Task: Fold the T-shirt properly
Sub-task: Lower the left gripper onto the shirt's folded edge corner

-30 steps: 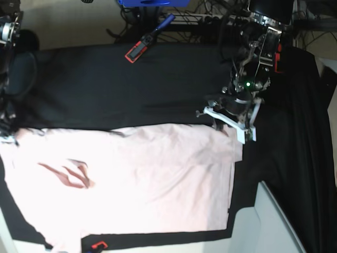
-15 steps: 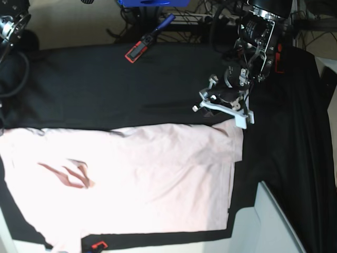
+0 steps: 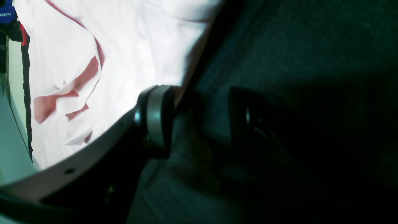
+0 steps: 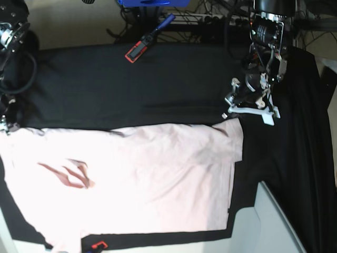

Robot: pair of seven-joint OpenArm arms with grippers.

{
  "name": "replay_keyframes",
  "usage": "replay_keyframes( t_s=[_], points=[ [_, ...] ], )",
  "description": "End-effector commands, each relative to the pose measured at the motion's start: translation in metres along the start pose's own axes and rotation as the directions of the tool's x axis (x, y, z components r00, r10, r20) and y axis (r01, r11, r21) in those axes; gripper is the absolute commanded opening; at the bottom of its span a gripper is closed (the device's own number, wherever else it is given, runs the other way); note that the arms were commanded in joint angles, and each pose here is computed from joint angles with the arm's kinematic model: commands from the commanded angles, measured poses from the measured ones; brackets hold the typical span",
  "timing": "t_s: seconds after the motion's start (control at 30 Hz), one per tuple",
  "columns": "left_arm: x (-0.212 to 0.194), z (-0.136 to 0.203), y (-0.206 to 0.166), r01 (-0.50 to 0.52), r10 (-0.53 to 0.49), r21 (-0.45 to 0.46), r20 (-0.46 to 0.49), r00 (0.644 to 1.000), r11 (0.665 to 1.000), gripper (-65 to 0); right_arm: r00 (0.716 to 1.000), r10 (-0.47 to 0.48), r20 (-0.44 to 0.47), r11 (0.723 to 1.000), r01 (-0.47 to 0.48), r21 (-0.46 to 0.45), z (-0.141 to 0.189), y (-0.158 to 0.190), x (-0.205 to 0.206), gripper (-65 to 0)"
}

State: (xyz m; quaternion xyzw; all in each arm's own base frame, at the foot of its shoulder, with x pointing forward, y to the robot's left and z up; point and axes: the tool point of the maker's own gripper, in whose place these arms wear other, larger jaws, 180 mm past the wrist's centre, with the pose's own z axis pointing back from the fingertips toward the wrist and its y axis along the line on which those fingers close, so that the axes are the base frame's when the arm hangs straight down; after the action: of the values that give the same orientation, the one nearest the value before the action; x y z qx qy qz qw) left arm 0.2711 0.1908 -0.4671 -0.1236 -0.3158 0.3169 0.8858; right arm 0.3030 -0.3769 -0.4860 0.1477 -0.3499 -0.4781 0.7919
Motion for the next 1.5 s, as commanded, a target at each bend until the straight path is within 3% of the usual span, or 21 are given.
replay_keyframes(
  t_s=[0.0,0.17,0.4,0.73,1.3,1.47],
  points=[
    [0.017,0.0,-0.006,0.007,-0.006,-0.016,0.038,0.999,1.0,-43.2,0.999,0.014,0.044,1.0,-0.016,0.026,0.002,0.01,0.022,-37.7],
    [0.029,-0.008,-0.015,0.012,-0.009,-0.04,0.053,0.999,0.999,-43.2,0.998,0.012,0.058,0.999,-0.014,0.038,0.002,0.018,0.03,-37.6],
    [0.02,-0.029,-0.008,0.009,-0.009,-0.031,0.0,1.0,0.999,-43.2,0.998,0.009,0.069,0.998,-0.014,0.062,-0.001,0.032,0.036,-37.7],
    [0.036,-0.037,-0.016,-0.003,0.004,-0.035,0.018,1.0,0.999,-43.2,0.997,0.007,0.071,0.997,-0.012,0.073,-0.002,0.037,0.038,-37.9],
    [0.023,-0.04,-0.019,-0.016,0.016,-0.037,-0.008,1.0,0.999,-43.8,0.996,-0.008,0.092,0.994,-0.001,0.106,-0.009,0.056,0.035,-37.9],
    [0.024,-0.04,-0.016,-0.016,0.015,-0.032,-0.006,1.0,0.999,-43.8,0.997,-0.071,0.018,0.995,0.07,0.075,-0.023,0.045,0.009,-37.9]
  ],
)
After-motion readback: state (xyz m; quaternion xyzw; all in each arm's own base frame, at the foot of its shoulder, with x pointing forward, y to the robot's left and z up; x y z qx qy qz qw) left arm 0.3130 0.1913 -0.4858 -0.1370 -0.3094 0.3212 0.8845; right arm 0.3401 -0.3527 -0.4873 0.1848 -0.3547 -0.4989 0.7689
